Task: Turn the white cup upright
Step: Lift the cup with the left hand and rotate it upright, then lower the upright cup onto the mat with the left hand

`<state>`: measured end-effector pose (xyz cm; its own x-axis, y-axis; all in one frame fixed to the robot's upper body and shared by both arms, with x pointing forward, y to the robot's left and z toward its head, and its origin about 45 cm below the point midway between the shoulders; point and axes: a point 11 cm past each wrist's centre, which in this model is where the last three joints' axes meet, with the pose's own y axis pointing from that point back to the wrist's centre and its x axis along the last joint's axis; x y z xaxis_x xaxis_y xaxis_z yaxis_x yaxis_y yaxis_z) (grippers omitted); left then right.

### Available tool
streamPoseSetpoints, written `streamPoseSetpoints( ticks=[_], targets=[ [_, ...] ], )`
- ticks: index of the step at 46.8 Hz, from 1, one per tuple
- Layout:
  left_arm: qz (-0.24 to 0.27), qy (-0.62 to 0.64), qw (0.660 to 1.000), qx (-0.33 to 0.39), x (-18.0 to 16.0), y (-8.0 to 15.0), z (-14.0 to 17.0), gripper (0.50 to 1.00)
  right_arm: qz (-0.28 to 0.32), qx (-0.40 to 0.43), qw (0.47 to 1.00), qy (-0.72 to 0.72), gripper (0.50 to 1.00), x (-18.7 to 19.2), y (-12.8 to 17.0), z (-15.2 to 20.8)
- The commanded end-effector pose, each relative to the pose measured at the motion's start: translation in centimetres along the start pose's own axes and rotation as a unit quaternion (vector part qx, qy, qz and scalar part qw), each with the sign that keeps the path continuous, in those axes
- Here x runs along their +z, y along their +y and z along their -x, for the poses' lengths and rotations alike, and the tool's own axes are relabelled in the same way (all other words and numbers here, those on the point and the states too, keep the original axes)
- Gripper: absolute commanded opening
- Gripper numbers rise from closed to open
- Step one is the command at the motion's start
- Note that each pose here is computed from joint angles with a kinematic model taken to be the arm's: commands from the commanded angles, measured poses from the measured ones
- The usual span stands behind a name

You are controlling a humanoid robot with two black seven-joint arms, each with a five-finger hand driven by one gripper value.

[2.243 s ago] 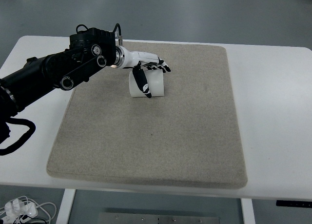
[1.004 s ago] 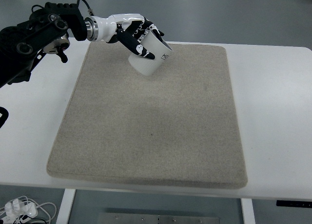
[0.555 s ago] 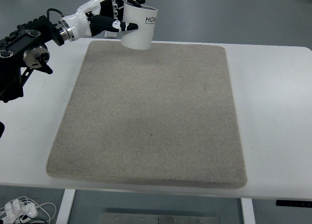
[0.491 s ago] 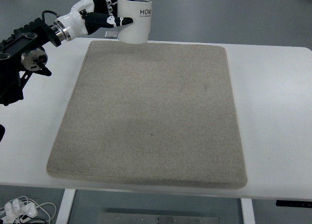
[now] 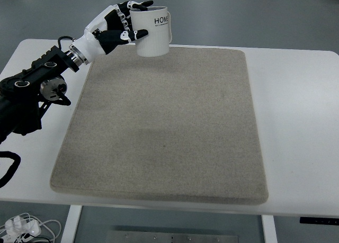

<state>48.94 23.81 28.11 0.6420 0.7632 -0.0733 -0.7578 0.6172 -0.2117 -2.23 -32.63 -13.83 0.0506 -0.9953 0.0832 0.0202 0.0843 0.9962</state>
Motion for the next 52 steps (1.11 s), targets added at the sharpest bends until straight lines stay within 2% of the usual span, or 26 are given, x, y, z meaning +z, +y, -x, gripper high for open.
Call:
streamPoseSetpoints(
  ticks=[1,16,33,47,52],
  targets=[
    [-0.011,-0.002,1.0,0.007,-0.7,0.2,-0.2,0.591,0.0,0.0,1.0,0.0,0.952,0.0,0.0,0.0],
    [-0.082,-0.056,0.995,-0.032,-4.3,0.2,1.8,0.589,0.0,0.0,1.0,0.0,0.952,0.0,0.0,0.0],
    [-0.082,-0.123,0.989,0.019,-4.7,-0.6,1.5,0.589,0.0,0.0,1.0,0.0,0.952,0.0,0.0,0.0],
    [-0.098,-0.146,0.984,0.02,-6.2,-0.4,2.4,0.589,0.0,0.0,1.0,0.0,0.952,0.0,0.0,0.0],
    [-0.099,-0.152,0.983,0.023,-6.3,-0.4,2.4,0.615,0.0,0.0,1.0,0.0,0.952,0.0,0.0,0.0]
  ],
)
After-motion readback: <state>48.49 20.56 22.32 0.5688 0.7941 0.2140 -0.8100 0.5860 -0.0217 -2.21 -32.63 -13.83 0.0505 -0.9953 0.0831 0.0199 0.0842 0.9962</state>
